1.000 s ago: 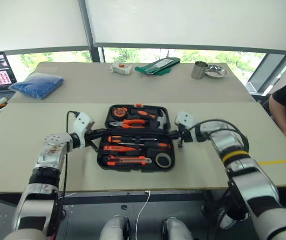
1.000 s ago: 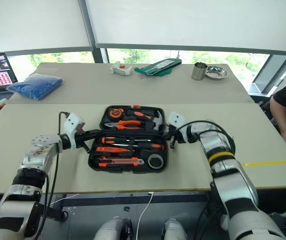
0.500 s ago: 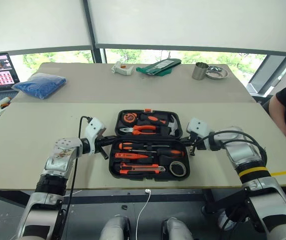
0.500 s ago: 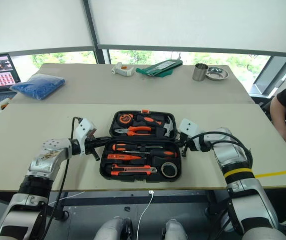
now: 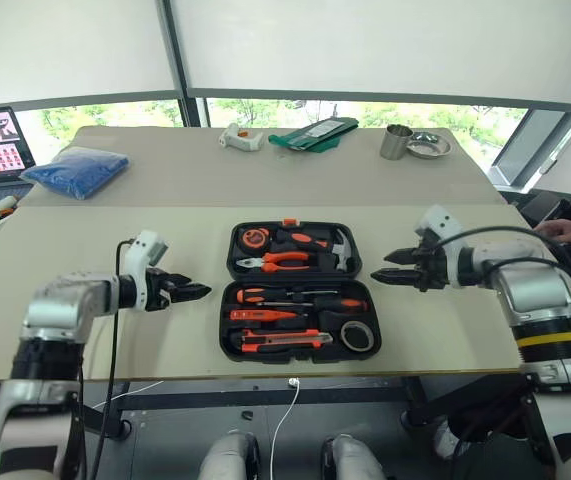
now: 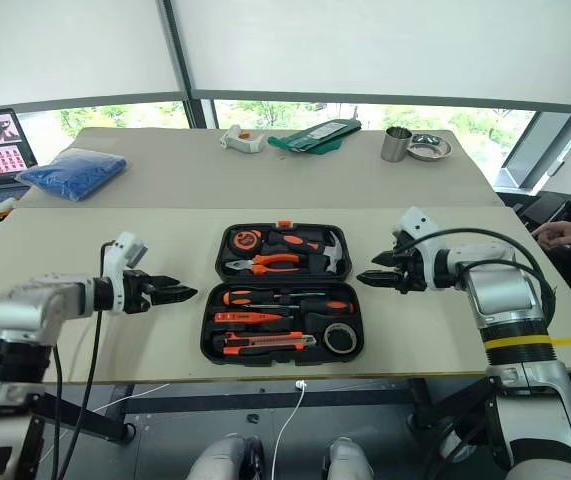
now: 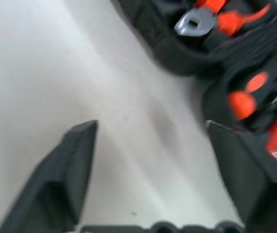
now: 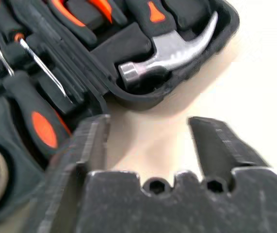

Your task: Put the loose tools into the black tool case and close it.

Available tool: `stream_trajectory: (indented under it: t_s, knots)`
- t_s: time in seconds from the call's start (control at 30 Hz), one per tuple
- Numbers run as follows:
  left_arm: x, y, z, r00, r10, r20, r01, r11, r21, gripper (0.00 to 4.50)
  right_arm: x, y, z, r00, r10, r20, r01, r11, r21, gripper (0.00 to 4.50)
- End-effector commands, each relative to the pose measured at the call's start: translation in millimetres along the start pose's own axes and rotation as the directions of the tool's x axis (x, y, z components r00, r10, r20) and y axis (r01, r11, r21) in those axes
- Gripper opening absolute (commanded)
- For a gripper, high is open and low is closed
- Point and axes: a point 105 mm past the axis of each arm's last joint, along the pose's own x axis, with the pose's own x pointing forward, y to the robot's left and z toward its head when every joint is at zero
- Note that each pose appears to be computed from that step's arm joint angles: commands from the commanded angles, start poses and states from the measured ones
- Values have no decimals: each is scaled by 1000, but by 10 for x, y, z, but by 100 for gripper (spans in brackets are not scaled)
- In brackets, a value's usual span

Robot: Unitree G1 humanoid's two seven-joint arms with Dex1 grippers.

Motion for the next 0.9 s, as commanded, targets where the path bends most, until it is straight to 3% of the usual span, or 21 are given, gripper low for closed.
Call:
stream_trajectory:
  t_s: [0.03,0.2,0.47,0.57,0.67,0.73,0.8,0.83,0.87,0.9]
  knots:
    - [98,-43,316,997,29,67,-25,998,-61,450,12,77,292,999,5,34,-10,991,135,439]
    - [376,-62,485,994,80,75,-76,996,-45,450,193,-32,329,998,-59,-26,63,974,217,439]
    - [532,-16,468,993,112,26,-111,993,-40,450,391,-137,289,991,-107,-78,124,955,271,439]
    - [570,-14,464,994,110,21,-109,993,-42,450,422,-184,315,989,-132,-70,146,945,293,371]
    - [585,-11,483,993,112,29,-111,993,-43,450,453,-197,305,987,-139,-78,157,939,306,272]
    - [589,-8,485,993,109,33,-108,993,-49,394,484,-204,290,986,-145,-83,164,933,321,190]
    - [594,-6,471,994,105,31,-103,993,-60,348,510,-201,281,986,-142,-84,162,926,342,139]
    - [600,-11,458,995,98,30,-95,993,-71,288,523,-200,279,986,-142,-83,162,920,357,84]
    - [606,-16,447,995,90,32,-87,993,-84,268,534,-199,278,987,-140,-81,160,916,369,65]
    - [611,-20,441,996,86,33,-82,992,-92,217,541,-199,277,987,-140,-79,159,912,377,19]
